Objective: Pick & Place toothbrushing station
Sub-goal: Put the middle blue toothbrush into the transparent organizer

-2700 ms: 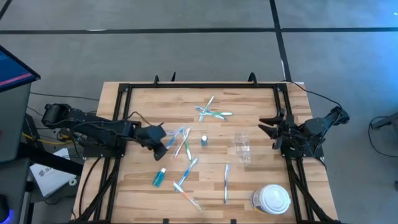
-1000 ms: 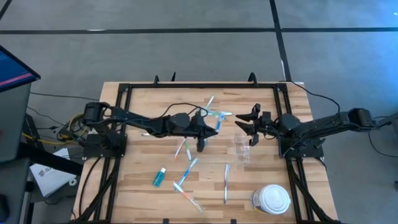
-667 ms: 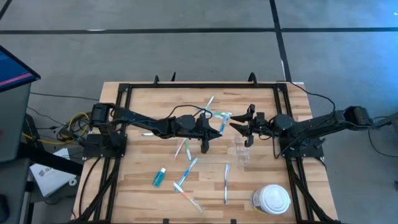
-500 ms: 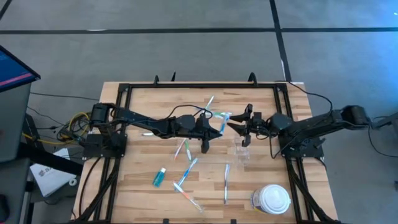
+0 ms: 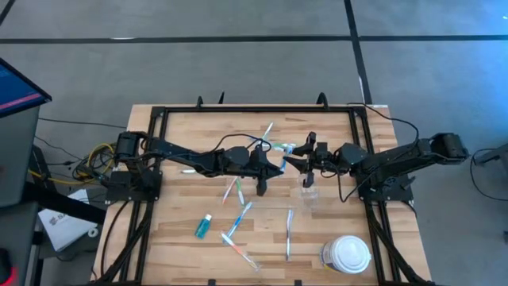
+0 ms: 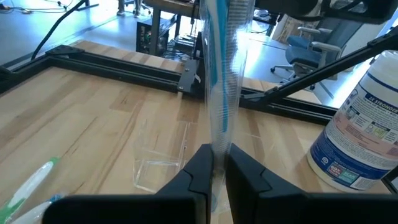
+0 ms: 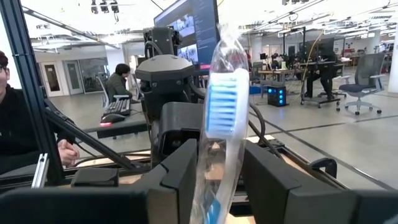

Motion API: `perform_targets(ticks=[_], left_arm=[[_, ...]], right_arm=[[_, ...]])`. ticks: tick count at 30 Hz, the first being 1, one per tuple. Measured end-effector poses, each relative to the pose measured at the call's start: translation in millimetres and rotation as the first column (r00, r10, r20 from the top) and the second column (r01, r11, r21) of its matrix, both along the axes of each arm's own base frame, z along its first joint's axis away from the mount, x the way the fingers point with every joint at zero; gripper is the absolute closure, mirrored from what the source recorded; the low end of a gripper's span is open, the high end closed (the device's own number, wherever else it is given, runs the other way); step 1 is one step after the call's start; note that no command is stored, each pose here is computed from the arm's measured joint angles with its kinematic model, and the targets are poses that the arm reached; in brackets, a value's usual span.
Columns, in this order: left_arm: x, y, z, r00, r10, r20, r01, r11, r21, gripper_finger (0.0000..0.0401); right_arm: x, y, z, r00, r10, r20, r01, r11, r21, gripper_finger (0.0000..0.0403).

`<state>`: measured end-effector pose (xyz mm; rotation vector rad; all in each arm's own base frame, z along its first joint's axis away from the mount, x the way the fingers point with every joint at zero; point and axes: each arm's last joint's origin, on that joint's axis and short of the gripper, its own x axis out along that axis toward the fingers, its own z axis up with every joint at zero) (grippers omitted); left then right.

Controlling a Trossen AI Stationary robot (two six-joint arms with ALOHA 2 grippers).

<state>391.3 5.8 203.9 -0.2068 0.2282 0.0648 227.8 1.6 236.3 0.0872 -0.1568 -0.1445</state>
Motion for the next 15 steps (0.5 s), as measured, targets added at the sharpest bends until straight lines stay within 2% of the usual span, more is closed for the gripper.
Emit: perform_targets(ticks=[9, 15], left_arm=[[-0.1, -0.1, -0.3, 1.0, -0.003, -0.003, 0.004, 1.0, 0.016, 0.0376], [-0.2, -0.7, -0.7, 1.0, -0.022, -0.007, 0.022, 1.0, 0.006, 0.0352]], right_arm=[[0.0, 0.0, -0.5, 1.0, 0.0, -0.005, 0.0, 1.0, 0.0, 0.0388], [0.2, 0.7, -0.4, 0.999, 0.048, -0.004, -0.048, 0.999, -0.003, 0.0386]])
